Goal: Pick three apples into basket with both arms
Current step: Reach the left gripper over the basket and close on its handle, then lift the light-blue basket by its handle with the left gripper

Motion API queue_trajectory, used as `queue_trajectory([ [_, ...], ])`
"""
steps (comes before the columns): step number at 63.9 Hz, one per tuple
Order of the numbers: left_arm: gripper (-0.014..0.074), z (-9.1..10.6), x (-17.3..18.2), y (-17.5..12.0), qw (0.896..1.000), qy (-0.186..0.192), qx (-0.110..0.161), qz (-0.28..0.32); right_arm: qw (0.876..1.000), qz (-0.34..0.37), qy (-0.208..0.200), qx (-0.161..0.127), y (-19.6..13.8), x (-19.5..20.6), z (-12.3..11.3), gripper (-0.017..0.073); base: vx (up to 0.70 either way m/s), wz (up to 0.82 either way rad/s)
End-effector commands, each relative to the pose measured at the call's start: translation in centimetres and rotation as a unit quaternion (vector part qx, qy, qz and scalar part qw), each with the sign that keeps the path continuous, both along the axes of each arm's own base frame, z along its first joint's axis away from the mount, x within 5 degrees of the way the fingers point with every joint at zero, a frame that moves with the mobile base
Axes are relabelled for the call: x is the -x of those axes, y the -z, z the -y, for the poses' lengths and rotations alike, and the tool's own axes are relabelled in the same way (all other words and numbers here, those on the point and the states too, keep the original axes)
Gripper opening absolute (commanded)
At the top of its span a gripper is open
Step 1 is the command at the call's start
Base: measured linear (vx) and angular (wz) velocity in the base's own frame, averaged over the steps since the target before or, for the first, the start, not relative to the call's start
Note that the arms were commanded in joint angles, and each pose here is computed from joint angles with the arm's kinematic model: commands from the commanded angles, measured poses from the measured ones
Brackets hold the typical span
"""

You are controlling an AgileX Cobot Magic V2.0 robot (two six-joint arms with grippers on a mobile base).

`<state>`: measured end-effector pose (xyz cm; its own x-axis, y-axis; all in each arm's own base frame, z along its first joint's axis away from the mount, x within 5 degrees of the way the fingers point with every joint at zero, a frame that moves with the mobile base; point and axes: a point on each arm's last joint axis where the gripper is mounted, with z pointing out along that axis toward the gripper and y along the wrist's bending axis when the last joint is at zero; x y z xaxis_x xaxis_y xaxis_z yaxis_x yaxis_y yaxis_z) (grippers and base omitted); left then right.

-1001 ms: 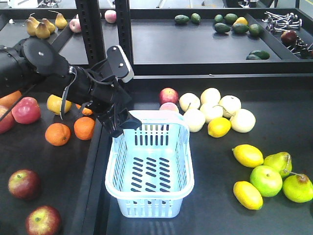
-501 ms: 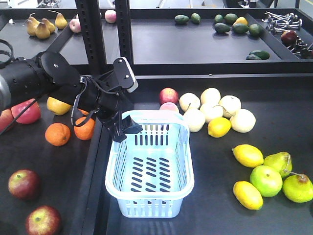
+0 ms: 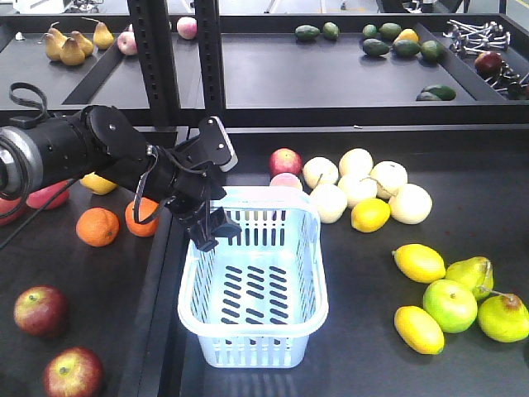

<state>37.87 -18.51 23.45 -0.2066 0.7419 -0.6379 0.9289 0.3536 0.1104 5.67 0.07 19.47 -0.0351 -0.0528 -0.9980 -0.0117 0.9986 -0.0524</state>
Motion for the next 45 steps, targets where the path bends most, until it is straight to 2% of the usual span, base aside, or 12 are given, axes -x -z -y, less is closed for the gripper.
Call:
queue_trajectory([
  [1,0.0376,0.2,0.1,-3.4,0.998,-0.013,0.033,0.045,0.999,0.034,0.004,0.002,-0.2,0.0,0.1,-0.0006,0.0,0.0],
  [17,-0.0009,0.3,0.4,-3.8,0.998,-0.01,0.042,0.037,0.999,0.034,0.004,0.002,-0.2,0.0,0.1,-0.0006,0.0,0.0],
  [28,-0.0008,0.4,1.6,-5.8,0.996,-0.007,0.081,0.026,0.999,0.034,0.004,0.002,-0.2,0.0,0.1,-0.0006,0.0,0.0],
  [36,-0.0008,0.3,3.1,-9.1,0.991,-0.014,0.131,0.031,0.999,0.034,0.004,0.002,-0.2,0.0,0.1,-0.0006,0.0,0.0],
  [45,-0.0008,-0.6,5.6,-13.2,0.984,-0.037,0.171,0.036,0.999,0.034,0.004,0.002,-0.2,0.0,0.1,-0.0006,0.0,0.0],
])
